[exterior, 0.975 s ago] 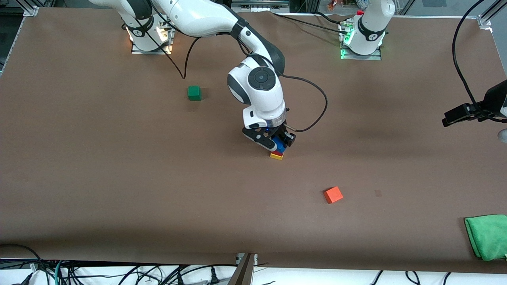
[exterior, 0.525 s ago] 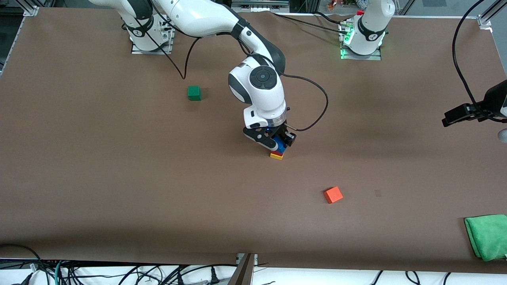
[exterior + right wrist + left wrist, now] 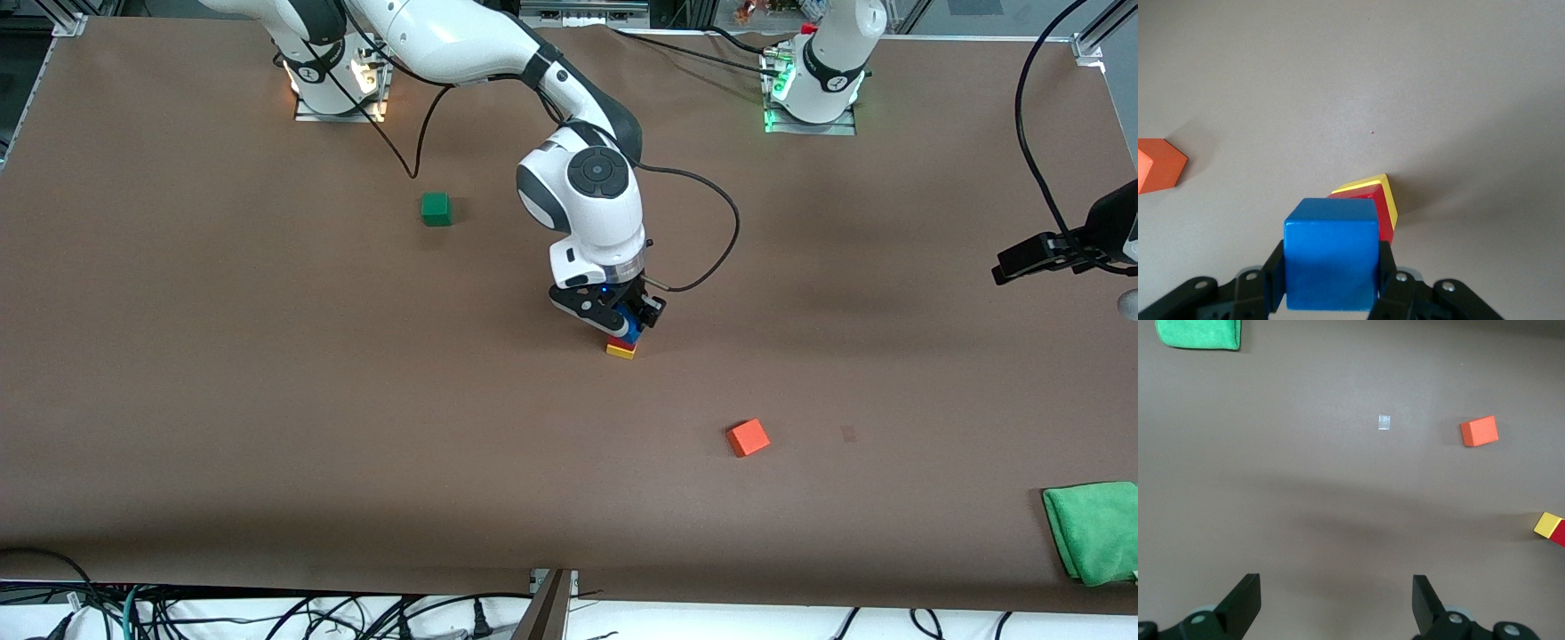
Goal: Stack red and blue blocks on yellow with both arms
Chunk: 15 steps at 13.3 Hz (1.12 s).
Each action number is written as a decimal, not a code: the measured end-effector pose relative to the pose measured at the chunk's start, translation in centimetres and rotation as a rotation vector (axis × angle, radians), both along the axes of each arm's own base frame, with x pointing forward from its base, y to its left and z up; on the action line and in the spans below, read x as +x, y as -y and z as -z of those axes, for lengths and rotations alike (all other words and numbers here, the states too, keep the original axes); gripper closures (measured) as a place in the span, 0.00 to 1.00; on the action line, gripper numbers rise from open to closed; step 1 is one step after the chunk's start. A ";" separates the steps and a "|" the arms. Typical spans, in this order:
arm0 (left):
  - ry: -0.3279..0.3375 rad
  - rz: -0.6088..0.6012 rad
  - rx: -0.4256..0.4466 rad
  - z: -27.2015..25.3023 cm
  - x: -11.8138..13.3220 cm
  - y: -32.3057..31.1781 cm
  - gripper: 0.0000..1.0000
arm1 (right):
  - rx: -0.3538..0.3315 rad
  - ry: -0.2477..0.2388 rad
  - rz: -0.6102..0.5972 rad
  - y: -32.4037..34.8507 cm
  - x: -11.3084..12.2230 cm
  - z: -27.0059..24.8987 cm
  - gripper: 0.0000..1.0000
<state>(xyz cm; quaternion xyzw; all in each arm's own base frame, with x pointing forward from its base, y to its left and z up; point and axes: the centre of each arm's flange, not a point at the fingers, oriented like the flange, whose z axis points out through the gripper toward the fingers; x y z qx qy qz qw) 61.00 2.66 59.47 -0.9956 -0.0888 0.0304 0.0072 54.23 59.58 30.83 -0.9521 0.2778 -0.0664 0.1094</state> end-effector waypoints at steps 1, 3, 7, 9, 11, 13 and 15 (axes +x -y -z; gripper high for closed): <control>0.000 0.000 0.000 0.0 0.0 0.0 0.00 | 0.000 0.001 0.000 0.0 0.0 0.0 0.41; 0.000 0.000 0.000 0.0 0.0 0.0 0.00 | 0.001 0.002 0.000 0.0 0.0 -0.1 0.27; 0.000 0.000 0.000 0.0 0.0 0.0 0.00 | 0.002 0.002 -0.001 0.0 0.0 -0.2 0.20; 0.000 0.000 0.000 0.0 0.0 0.0 0.00 | -0.018 -0.015 0.000 0.2 0.0 -0.5 0.04; 0.000 0.000 0.000 0.0 0.0 0.0 0.00 | -0.033 -0.025 -0.003 0.9 0.5 -3.3 0.01; 0.000 0.000 0.000 0.0 0.0 0.0 0.00 | -0.068 -0.042 -0.057 3.7 1.8 -8.2 0.00; 0.000 0.000 0.000 0.0 0.0 0.0 0.00 | -0.105 -0.061 -0.122 8.3 3.9 -12.7 0.00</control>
